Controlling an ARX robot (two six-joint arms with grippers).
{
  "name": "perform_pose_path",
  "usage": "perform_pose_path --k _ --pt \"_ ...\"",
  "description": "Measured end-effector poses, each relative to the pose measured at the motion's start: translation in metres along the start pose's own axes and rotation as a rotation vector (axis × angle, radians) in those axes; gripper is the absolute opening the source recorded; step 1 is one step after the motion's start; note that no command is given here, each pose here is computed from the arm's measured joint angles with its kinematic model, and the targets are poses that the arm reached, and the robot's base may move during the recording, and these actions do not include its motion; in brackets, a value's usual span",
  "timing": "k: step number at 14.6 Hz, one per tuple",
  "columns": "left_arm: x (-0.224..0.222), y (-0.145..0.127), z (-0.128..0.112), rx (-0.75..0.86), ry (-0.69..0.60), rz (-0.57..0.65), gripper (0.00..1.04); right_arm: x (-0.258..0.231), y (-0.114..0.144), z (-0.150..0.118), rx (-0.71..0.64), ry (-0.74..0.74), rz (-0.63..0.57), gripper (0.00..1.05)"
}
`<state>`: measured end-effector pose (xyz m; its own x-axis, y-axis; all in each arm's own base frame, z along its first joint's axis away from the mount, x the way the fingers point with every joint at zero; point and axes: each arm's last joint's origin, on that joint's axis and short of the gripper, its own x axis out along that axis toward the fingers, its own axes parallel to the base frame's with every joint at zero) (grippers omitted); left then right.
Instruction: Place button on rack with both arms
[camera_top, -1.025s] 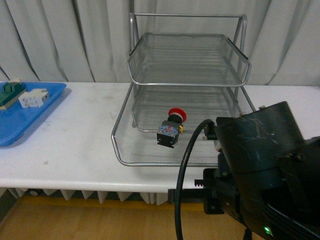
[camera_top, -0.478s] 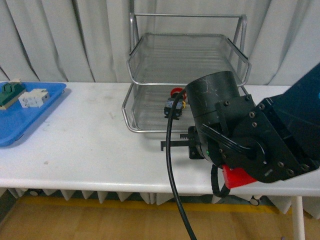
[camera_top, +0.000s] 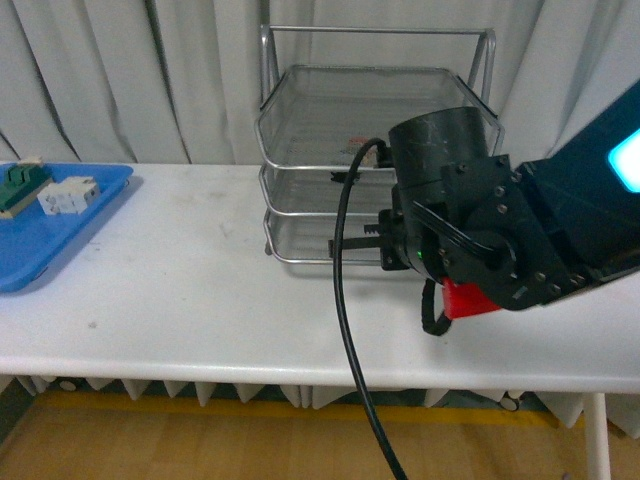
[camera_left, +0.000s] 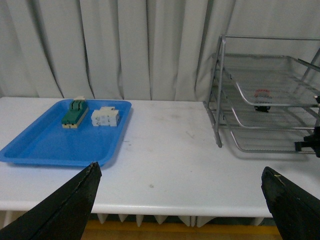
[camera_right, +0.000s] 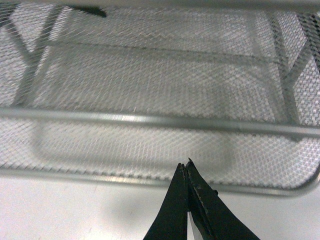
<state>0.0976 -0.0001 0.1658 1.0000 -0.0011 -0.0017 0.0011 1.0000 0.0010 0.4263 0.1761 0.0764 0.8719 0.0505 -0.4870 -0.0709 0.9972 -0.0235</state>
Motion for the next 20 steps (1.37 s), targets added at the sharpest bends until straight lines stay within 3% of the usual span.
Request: perform_pose_path --k 4,6,7,8,12,15,20 --pt "0.000 0.000 0.000 0.000 0.000 0.000 0.98 -0.097 -0.034 -0.013 0.101 -0.125 0.110 0.02" --pt "0.000 0.000 0.000 0.000 0.000 0.000 0.98 -0.128 -0.054 -0.024 0.125 -0.194 0.068 0.03" --pt "0.000 0.000 0.000 0.000 -0.002 -0.002 0.98 -0.130 -0.065 -0.038 0.104 -0.305 -0.023 0.02" --pt "0.000 0.000 0.000 0.000 0.000 0.001 0.98 -0.145 -0.081 -0.059 0.050 -0.303 -0.055 0.02" --pt "0.000 0.000 0.000 0.000 0.000 0.002 0.98 -0.206 -0.120 -0.058 0.041 -0.415 -0.076 0.02" --pt "0.000 0.000 0.000 0.000 0.000 0.002 0.98 -0.238 -0.134 -0.057 0.048 -0.502 -0.066 0.02" --pt "0.000 0.000 0.000 0.000 0.000 0.002 0.98 -0.271 -0.147 -0.067 0.046 -0.464 -0.067 0.02"
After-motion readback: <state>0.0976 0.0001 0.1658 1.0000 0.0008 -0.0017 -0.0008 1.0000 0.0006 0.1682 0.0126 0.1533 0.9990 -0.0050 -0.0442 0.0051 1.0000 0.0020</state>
